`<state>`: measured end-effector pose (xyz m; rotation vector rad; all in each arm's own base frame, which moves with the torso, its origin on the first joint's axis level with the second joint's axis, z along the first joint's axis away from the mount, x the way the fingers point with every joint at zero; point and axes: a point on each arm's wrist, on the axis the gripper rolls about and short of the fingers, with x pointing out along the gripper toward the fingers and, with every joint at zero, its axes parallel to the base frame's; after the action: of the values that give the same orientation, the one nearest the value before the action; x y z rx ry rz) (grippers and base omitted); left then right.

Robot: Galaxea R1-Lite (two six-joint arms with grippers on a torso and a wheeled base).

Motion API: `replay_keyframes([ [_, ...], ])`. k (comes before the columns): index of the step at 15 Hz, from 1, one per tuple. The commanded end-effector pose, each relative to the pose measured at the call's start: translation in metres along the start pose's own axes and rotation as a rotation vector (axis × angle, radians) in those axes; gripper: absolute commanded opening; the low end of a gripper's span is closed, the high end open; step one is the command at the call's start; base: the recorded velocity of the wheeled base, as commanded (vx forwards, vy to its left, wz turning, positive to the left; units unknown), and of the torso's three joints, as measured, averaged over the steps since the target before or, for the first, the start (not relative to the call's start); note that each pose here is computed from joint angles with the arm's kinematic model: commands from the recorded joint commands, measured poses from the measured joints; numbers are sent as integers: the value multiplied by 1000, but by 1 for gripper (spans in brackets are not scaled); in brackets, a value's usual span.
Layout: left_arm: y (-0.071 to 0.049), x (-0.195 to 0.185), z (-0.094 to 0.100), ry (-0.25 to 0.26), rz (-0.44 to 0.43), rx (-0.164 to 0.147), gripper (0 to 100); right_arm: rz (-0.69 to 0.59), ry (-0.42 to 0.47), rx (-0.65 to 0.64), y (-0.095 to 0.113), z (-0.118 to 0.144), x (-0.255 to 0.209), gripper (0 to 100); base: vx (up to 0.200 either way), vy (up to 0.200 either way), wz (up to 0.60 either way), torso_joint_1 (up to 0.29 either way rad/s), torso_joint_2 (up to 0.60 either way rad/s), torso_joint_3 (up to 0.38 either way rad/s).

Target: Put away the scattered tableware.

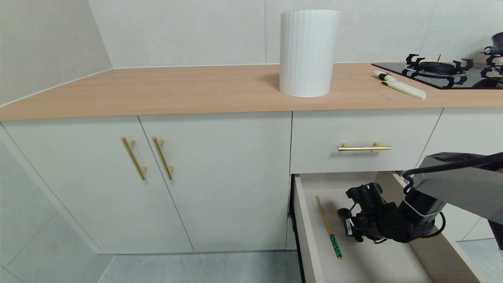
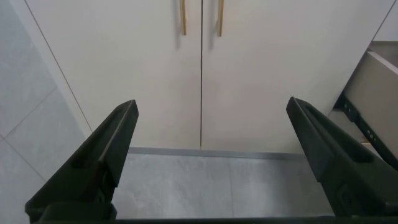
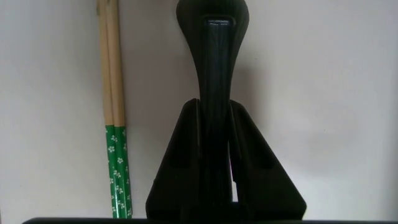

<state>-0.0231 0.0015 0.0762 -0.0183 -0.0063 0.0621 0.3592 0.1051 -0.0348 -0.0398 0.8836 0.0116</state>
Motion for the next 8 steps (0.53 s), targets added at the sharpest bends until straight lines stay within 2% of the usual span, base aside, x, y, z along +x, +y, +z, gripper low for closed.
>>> replay_keyframes([
  [1,0,0,0,1,1,0,100,0,0,1,-1,0,0,100,0,0,0,0,0,0],
  [5,0,0,0,1,1,0,100,1,-7,4,-1,2,-3,100,0,0,0,0,0,0],
  [8,0,0,0,1,1,0,100,13,-70,16,-5,17,-37,100,0,0,0,0,0,0],
])
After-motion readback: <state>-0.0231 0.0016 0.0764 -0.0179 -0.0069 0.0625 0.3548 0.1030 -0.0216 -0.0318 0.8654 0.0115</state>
